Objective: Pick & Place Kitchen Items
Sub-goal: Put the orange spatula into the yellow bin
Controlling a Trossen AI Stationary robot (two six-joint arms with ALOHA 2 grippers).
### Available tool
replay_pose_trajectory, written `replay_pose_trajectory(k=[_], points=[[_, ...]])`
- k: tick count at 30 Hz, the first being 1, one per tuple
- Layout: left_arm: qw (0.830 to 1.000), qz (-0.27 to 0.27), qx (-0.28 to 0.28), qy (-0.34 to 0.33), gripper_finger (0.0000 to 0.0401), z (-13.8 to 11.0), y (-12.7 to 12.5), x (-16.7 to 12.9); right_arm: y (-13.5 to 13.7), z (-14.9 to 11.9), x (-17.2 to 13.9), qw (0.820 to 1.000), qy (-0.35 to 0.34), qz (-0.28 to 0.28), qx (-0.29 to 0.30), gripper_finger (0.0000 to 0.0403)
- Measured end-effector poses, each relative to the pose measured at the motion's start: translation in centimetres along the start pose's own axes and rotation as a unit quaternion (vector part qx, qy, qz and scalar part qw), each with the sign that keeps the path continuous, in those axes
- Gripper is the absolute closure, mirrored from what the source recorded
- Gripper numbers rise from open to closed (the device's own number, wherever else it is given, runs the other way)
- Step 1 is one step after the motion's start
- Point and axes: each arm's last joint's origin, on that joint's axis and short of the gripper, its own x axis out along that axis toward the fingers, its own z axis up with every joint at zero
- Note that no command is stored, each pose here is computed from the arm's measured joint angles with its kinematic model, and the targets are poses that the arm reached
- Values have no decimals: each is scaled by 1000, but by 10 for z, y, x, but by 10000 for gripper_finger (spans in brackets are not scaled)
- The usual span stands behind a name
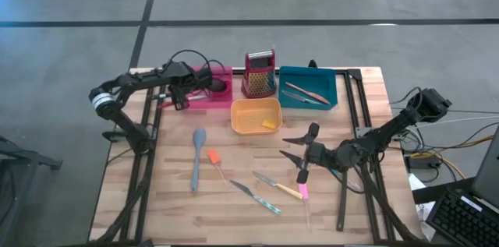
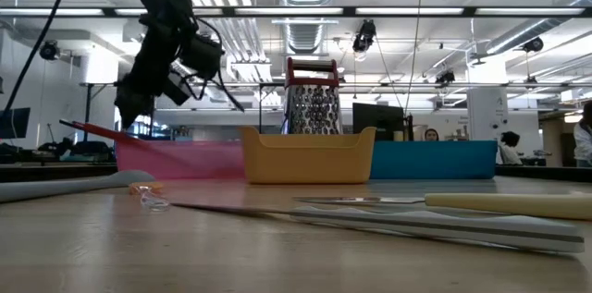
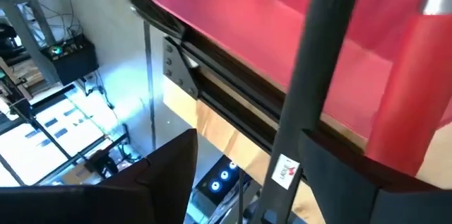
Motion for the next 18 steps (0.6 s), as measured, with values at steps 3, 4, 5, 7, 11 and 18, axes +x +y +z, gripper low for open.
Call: replay_pose_trajectory(k=[3,4,5,7,11,18], points=[[1000,-10,-16,-23,152,-3,7,-11,0,0,0,1000,0,0,0,231],[999,-17,-23,-31,152,-4,9,-16,0,0,0,1000,0,0,0,229],[998,-24,-32,-41,152,-6,12,-20,0,0,0,1000,0,0,0,226],[996,-40,-49,-64,152,-9,17,-30,0,0,0,1000,0,0,0,220],[988,-62,-88,-115,152,-20,30,-50,-1,0,1,1000,0,-1,1,212],[958,-97,-161,-216,152,-48,48,-87,-1,0,1,1000,0,-2,1,209]])
